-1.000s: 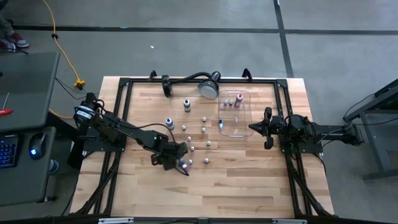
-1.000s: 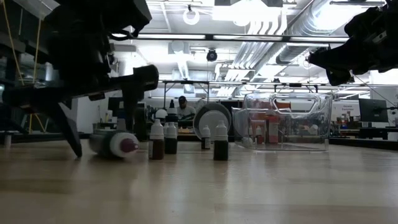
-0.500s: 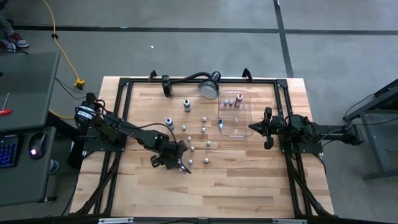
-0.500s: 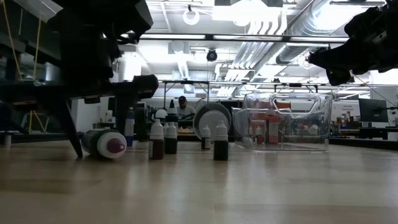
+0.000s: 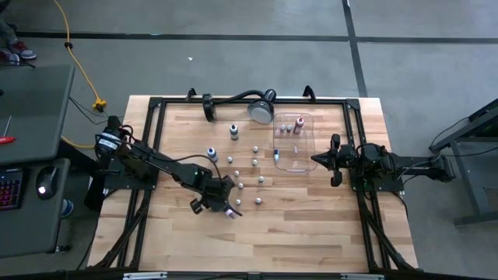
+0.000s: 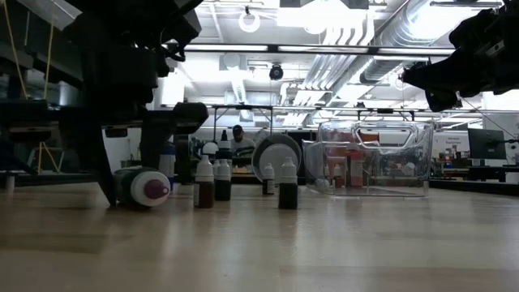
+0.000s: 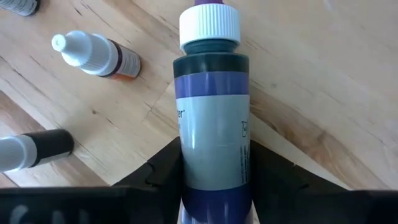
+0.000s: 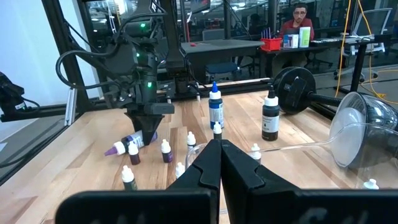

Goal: Pick & Place food coloring
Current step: Put the big purple food coloring bottle into the transparent bin

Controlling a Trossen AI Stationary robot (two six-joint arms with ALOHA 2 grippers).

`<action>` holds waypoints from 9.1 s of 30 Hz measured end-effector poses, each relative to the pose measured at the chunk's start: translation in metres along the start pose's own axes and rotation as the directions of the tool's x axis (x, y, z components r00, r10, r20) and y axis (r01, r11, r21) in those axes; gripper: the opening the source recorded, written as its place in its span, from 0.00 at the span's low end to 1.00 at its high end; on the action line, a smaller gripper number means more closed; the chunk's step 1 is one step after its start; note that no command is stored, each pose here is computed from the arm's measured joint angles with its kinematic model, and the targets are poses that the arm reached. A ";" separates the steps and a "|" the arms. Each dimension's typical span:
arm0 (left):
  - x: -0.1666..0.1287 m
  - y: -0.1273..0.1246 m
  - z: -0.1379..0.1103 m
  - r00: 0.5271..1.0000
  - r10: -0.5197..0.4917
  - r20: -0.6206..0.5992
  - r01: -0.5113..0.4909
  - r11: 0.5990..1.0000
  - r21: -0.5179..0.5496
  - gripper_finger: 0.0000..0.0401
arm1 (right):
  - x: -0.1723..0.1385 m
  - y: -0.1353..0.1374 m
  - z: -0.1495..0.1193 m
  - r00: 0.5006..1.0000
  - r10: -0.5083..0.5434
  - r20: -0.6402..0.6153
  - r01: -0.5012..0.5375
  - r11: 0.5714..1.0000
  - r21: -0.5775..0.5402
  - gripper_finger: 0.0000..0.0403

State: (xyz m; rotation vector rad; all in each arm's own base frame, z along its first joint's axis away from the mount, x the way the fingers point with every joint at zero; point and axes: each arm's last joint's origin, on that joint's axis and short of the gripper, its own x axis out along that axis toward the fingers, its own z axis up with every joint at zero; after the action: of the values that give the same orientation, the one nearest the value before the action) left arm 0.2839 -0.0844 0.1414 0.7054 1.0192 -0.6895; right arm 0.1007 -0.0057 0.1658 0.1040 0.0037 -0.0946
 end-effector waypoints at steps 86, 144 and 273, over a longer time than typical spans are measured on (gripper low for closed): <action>-0.085 0.116 0.072 0.059 0.899 0.434 -0.044 0.436 -0.899 0.35 | -0.016 0.010 0.090 0.998 0.042 0.055 -0.049 0.990 0.132 0.00; -0.082 0.144 0.056 0.242 0.789 0.565 -0.186 0.609 -0.771 0.35 | 0.187 0.044 0.278 0.484 0.179 -0.856 -0.188 0.977 0.098 0.63; -0.181 -0.061 -0.140 0.293 0.950 0.105 -0.002 0.110 -0.994 0.69 | 0.174 0.049 0.280 0.471 -0.063 -0.880 -0.011 0.997 -0.078 0.33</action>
State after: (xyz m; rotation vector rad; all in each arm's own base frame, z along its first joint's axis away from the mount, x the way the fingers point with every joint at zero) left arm 0.1000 0.0226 0.2455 -0.3382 -0.0294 0.4441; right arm 0.2780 -0.0024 0.4478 0.0682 1.0865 -0.0607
